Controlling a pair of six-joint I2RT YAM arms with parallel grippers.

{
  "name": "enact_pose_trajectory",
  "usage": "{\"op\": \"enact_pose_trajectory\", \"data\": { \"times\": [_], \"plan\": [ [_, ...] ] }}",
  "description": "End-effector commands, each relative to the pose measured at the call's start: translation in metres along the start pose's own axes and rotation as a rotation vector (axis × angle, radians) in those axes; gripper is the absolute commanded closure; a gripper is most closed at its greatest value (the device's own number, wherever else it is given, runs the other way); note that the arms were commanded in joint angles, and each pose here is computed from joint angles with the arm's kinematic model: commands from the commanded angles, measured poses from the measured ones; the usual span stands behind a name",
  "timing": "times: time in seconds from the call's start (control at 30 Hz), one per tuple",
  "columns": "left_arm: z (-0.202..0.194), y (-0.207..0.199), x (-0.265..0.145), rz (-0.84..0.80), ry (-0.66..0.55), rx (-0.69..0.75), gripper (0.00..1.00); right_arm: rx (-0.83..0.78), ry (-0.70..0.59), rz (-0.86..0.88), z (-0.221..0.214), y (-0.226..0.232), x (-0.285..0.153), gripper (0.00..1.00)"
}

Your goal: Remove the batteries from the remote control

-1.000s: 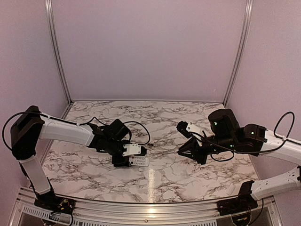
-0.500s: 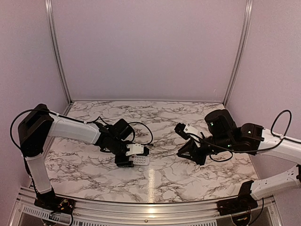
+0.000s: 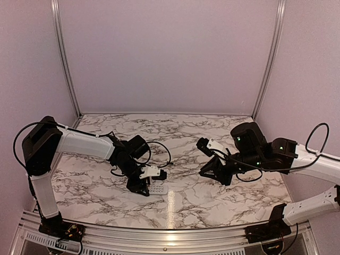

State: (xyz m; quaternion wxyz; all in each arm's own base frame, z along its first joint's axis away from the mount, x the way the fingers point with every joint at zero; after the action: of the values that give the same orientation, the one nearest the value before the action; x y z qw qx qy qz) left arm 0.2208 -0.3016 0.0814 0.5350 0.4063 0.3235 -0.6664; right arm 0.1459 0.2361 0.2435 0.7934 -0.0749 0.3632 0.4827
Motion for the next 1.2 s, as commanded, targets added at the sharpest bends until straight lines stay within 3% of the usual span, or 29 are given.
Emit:
{"op": "enact_pose_trajectory", "data": {
  "times": [0.0,0.33,0.37,0.4,0.43,0.53,0.73,0.87,1.13,1.17],
  "plan": [
    [0.007,-0.017,-0.003,-0.146,-0.072,-0.122,0.75,0.002,-0.045,0.004,0.015,0.005,-0.005,1.00],
    [0.054,-0.012,-0.050,-0.181,-0.438,-0.344,0.74,0.106,-0.165,-0.053,0.028,0.000,-0.013,1.00],
    [0.057,-0.010,-0.053,-0.189,-0.458,-0.355,0.77,0.120,-0.179,-0.055,0.029,-0.001,-0.014,1.00],
    [0.059,-0.010,-0.054,-0.198,-0.464,-0.358,0.89,0.135,-0.193,-0.056,0.030,-0.001,-0.015,1.00],
    [0.059,-0.009,-0.053,-0.201,-0.461,-0.363,0.94,0.150,-0.207,-0.053,0.031,-0.001,-0.016,1.00],
    [0.061,-0.008,-0.051,-0.214,-0.487,-0.417,0.96,0.194,-0.253,-0.046,0.034,0.000,-0.020,1.00],
    [0.080,0.001,-0.057,-0.354,-0.576,-0.626,1.00,0.307,-0.421,-0.119,0.043,-0.008,-0.045,1.00],
    [0.097,0.003,-0.074,-0.459,-0.697,-0.680,1.00,0.404,-0.481,-0.161,0.047,-0.012,-0.062,1.00],
    [0.115,0.001,-0.103,-0.691,-0.913,-0.805,1.00,0.584,-0.470,-0.195,0.048,-0.015,-0.075,1.00],
    [0.117,-0.001,-0.109,-0.695,-0.968,-0.766,1.00,0.601,-0.468,-0.198,0.048,-0.015,-0.077,1.00]
  ]
}}
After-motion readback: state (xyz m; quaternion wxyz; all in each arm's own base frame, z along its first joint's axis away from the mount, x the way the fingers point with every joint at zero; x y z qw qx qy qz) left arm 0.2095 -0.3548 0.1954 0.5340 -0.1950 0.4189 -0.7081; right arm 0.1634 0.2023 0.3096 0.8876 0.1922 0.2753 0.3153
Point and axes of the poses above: each gripper's point midway between its finger pads, its own x axis out along the fingers, its own y axis along the line the jaws close on, z = x × y, the point moved 7 cm from there along -x, back along the fingers, and after that the axes turned 11 degrees about x, right-handed, at the moved point
